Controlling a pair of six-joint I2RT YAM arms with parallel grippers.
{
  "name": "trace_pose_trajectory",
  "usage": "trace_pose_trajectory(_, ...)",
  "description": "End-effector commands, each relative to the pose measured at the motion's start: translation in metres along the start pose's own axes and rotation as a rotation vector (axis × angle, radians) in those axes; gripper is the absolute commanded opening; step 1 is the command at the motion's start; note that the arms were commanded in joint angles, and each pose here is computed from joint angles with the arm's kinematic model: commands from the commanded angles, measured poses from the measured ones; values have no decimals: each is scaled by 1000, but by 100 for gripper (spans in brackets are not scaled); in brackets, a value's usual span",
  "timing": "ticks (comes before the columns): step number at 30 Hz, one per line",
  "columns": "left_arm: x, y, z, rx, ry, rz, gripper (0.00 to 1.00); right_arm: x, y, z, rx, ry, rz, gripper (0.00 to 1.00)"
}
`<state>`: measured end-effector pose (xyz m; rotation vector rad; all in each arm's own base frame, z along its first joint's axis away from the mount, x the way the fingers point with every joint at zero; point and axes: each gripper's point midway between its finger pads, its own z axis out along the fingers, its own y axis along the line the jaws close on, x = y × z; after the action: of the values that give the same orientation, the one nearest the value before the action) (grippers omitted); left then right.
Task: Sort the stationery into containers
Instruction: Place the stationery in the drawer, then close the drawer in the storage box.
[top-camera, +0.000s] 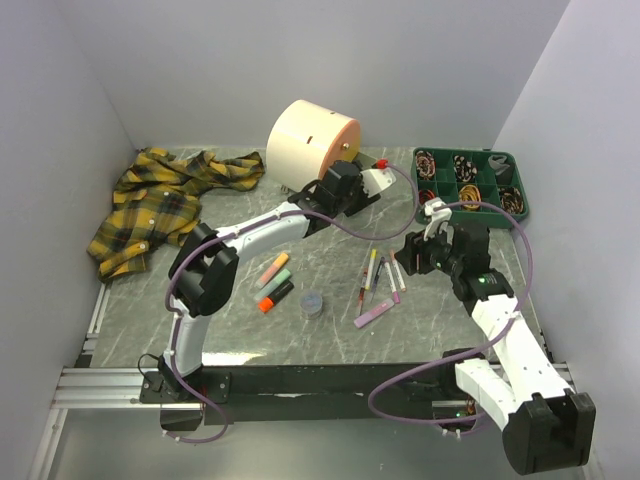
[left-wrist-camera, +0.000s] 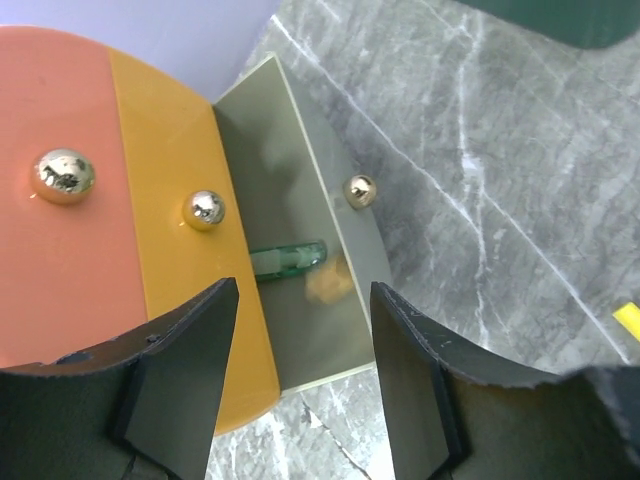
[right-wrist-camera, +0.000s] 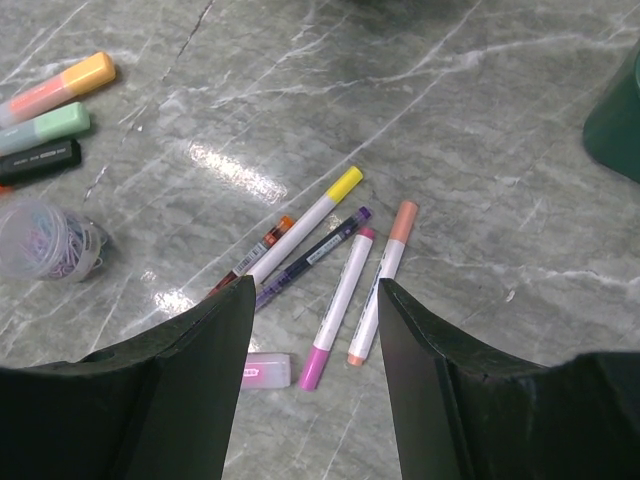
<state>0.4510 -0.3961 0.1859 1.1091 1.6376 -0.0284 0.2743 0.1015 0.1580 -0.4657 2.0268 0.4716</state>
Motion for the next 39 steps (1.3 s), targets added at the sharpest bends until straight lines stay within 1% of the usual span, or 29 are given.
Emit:
trace_pose_trajectory(1,-27,24,-15,-79,-57,-14,62,-30,-3,-1,5,-79,-12,60)
trace_pose_trajectory(3,-27,26,-16,-87,-56,-15,62,-31,-4,-1,7,-79,-7,60)
trace_pose_trajectory(5,-37,31,-24,-93,-76,-35,63,-33,-6,-2,18,-85,15,60)
trace_pose_trajectory(8,-68,50,-43,-116,-137,-77,64,-44,-6,1,9,-115,125,60)
trace_pose_trajectory(9,-82,61,-52,-133,-163,-86,65,-43,-6,5,-1,-107,163,60)
trace_pose_trajectory(10,-96,73,-65,-153,-194,-99,65,-55,-2,6,-24,-135,217,60)
trace_pose_trajectory(12,-109,100,-81,-195,-238,-146,67,-60,-4,15,-37,-134,286,60)
trace_pose_trajectory(14,-119,129,-103,-237,-286,-215,67,-77,-6,20,-47,-159,353,60)
trace_pose_trajectory(15,-112,155,-110,-283,-289,-253,67,-74,-12,30,-41,-138,390,59)
trace_pose_trajectory(17,-107,186,-124,-326,-307,-342,63,-88,-18,37,-38,-155,452,55)
trace_pose_trajectory(18,-93,214,-130,-369,-301,-370,62,-81,-25,49,-27,-120,494,49)
trace_pose_trajectory(19,-87,229,-135,-398,-309,-393,59,-96,-29,54,-29,-151,506,46)
trace_pose_trajectory(20,-79,241,-136,-419,-308,-421,51,-99,-34,59,-23,-151,521,43)
trace_pose_trajectory(21,-61,263,-139,-458,-293,-439,38,-92,-40,72,-16,-119,548,34)
trace_pose_trajectory(22,-52,269,-134,-447,-289,-446,11,-106,-43,77,-24,-139,553,29)
trace_pose_trajectory(23,-46,275,-133,-442,-292,-465,1,-109,-46,83,-24,-138,561,24)
trace_pose_trajectory(24,-34,295,-137,-458,-292,-475,1,-102,-52,96,-22,-108,584,17)
trace_pose_trajectory(25,-23,295,-125,-423,-278,-483,1,-115,-55,101,-29,-127,578,13)
trace_pose_trajectory(26,-21,304,-123,-424,-292,-509,1,-117,-59,107,-30,-123,581,10)
trace_pose_trajectory(27,-7,317,-123,-442,-285,-523,1,-109,-64,120,-29,-95,595,7)
trace_pose_trajectory(28,8,317,-109,-428,-266,-534,1,-118,-69,125,-29,-109,589,7)
trace_pose_trajectory(30,22,327,-100,-412,-273,-542,1,-110,-78,143,-16,-83,607,6)
trace_pose_trajectory(31,41,327,-87,-410,-245,-563,1,-119,-82,147,-17,-97,594,7)
trace_pose_trajectory(32,47,327,-82,-394,-242,-580,1,-120,-84,153,-16,-94,592,6)
trace_pose_trajectory(33,53,337,-81,-408,-258,-581,1,-113,-90,162,-5,-73,603,6)
trace_pose_trajectory(34,67,335,-70,-397,-238,-592,1,-121,-93,167,-5,-84,592,7)
trace_pose_trajectory(36,76,338,-63,-382,-235,-605,1,-116,-98,180,6,-65,598,6)
trace_pose_trajectory(37,83,336,-57,-370,-229,-609,1,-124,-99,183,3,-75,593,7)
trace_pose_trajectory(39,88,331,-48,-336,-230,-606,1,-116,-101,197,7,-51,603,7)
